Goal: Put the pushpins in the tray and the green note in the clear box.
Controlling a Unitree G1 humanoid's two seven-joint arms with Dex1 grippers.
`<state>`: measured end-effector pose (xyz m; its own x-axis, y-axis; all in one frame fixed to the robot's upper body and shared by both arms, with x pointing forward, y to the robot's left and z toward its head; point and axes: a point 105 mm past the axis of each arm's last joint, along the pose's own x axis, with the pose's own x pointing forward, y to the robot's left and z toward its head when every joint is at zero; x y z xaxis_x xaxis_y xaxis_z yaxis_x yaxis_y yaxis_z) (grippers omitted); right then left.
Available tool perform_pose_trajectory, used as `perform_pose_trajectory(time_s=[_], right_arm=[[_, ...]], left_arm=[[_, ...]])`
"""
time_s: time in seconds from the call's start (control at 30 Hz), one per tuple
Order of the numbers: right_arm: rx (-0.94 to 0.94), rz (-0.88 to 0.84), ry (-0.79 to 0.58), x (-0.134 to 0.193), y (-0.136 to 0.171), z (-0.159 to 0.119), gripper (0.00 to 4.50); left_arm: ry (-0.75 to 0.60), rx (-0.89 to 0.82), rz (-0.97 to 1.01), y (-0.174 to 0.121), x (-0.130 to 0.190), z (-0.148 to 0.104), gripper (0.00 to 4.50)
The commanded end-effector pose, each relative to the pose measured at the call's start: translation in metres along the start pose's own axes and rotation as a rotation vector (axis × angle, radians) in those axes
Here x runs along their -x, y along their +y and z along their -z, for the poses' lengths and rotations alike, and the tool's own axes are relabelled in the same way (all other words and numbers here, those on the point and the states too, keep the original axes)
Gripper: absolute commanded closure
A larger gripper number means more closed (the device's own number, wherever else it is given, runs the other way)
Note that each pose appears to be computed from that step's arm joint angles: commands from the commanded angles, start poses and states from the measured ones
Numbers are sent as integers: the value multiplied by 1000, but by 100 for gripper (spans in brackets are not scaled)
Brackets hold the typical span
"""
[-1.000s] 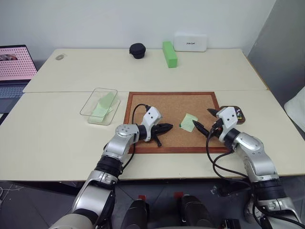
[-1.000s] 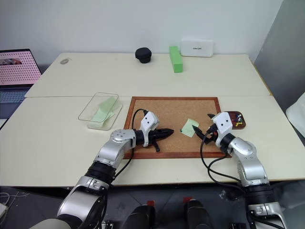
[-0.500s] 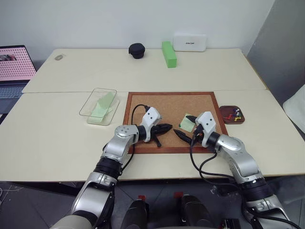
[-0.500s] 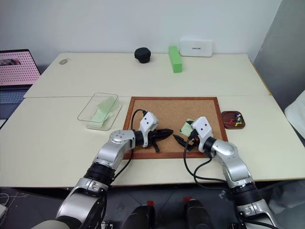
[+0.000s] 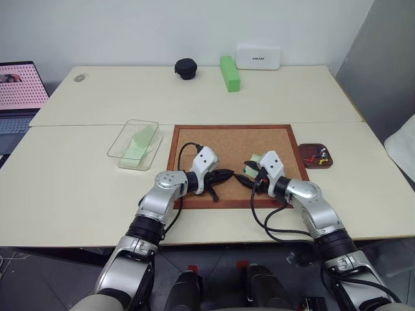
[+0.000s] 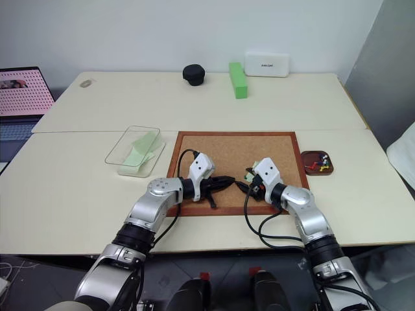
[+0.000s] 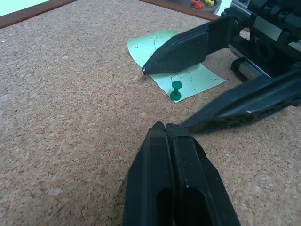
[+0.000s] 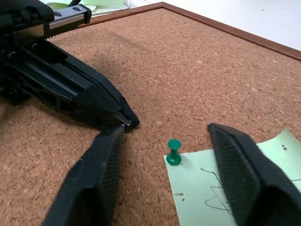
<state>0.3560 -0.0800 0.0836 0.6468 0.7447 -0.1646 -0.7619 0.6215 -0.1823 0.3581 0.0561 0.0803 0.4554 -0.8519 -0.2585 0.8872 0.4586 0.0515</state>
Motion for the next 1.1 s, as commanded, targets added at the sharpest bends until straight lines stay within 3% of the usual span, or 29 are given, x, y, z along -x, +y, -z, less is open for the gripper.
perform_pose_trajectory(time_s=[0.03, 0.37, 0.57, 0.83, 1.1], right_arm=[[31, 15, -32, 0, -7, -10, 241], [21, 32, -36, 0, -10, -8, 442], [62, 33, -56, 1, -7, -13, 442], [257, 85, -134, 14, -13, -51, 442], [355, 95, -126, 21, -14, -56, 442]], left_arm=[[25, 18, 1, 0, 4, 8, 450], [14, 6, -9, 3, 2, 3, 450], [20, 10, -9, 2, 2, 6, 450], [18, 14, -12, 1, 2, 7, 450], [20, 14, 0, -2, -1, 8, 450]])
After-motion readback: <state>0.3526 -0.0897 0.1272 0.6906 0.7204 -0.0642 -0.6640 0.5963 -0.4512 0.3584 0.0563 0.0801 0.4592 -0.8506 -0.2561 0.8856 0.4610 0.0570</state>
